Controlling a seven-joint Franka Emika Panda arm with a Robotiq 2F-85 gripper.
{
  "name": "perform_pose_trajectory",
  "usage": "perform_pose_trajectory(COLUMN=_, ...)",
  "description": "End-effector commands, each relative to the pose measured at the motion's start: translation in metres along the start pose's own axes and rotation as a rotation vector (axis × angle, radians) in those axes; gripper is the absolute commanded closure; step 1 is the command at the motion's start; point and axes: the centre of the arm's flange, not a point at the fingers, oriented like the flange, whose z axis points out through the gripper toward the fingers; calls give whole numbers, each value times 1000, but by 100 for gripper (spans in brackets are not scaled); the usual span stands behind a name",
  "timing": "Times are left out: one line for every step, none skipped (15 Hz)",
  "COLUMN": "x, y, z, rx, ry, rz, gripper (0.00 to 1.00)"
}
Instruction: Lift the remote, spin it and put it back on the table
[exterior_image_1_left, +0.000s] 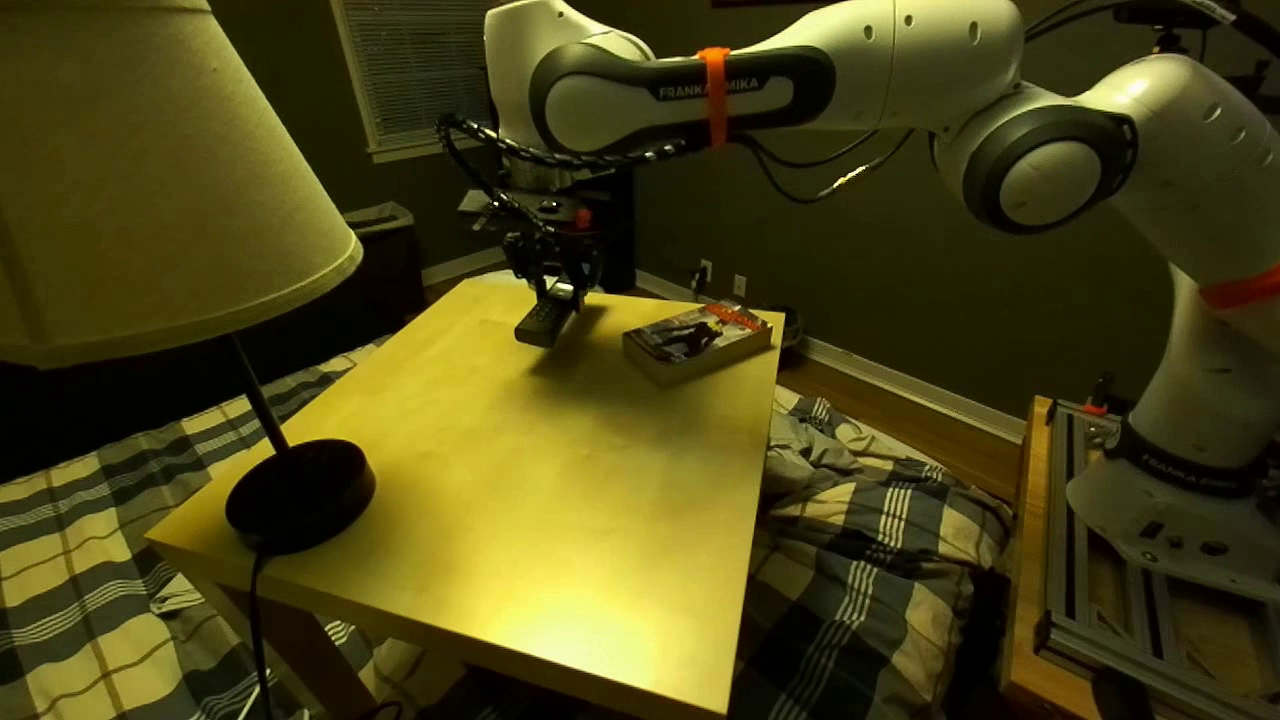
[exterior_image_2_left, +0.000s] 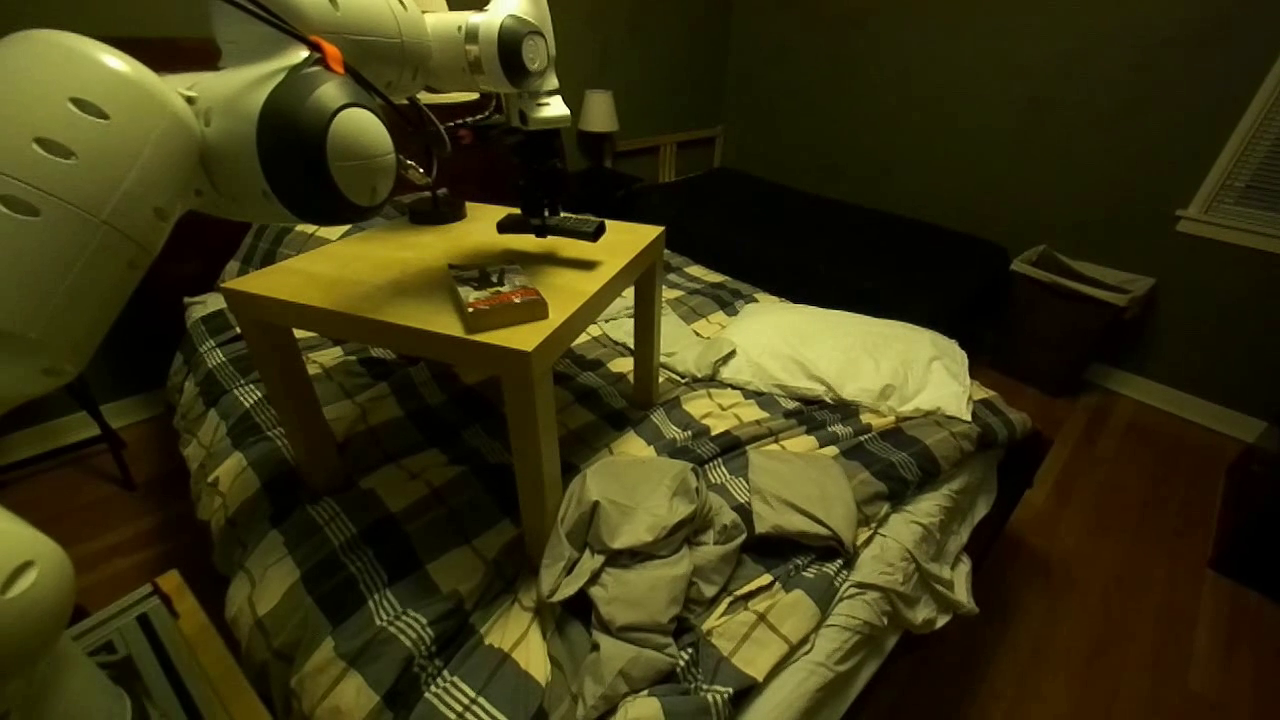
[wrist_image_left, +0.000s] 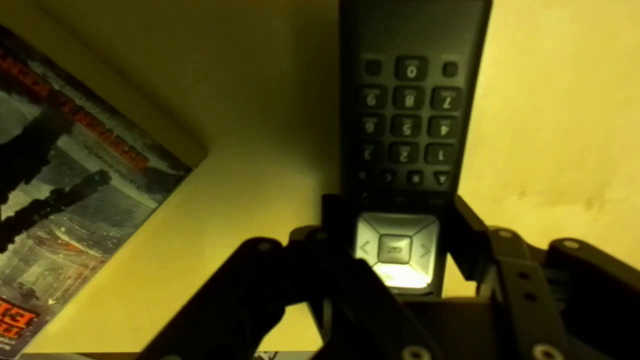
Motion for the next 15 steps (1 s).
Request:
perform_pose_trajectory(x=0, y=-10, z=1, rx=-60, ry=32, rz=166, gripper=72)
perform_pose_trajectory(x=0, y=-9, z=2, rx=-64, ry=31, rz=193, gripper=72)
perform_pose_trajectory(x=0, y=-7, z=1, rx=-72, ry=17, rz=218, gripper=72)
perform_pose_trajectory(x=-1, y=-6, z=1, rx=-77, ry=9, rz=239, gripper=72)
perform_pose_trajectory(x=-2, y=-6, z=1, rx=-74, ry=-2, rz=254, gripper=72)
perform_pose_trajectory(x=-3, y=-6, z=1, rx=-71, ry=-9, rz=266, gripper=72)
perform_pose_trajectory(x=-4, y=-5, z=0, rx=-68, ry=-23, rz=273, gripper=72)
perform_pose_trajectory(x=-5, y=-5, z=1, rx=-62, ry=-34, rz=288, gripper=72)
perform_pose_trajectory(x=-6, y=-5, z=2, rx=-60, ry=-37, rz=304, gripper=72)
perform_pose_trajectory(x=-8, y=-4, z=3, rx=-66, ry=-43, rz=321, gripper=72)
perform_pose_trajectory(x=-8, y=-4, z=3, rx=-71, ry=-50, rz=337, gripper=72)
perform_pose_trajectory(x=-9, y=-4, z=4, rx=-76, ry=-55, rz=351, gripper=72)
perform_pose_trajectory(x=-9, y=-4, z=5, rx=-78, ry=-60, rz=363, gripper=72)
perform_pose_trajectory(x=-10, y=-4, z=7, rx=-74, ry=-57, rz=373, gripper=72)
perform_pose_trajectory(x=-9, y=-3, z=10, rx=-71, ry=-46, rz=386, gripper=72)
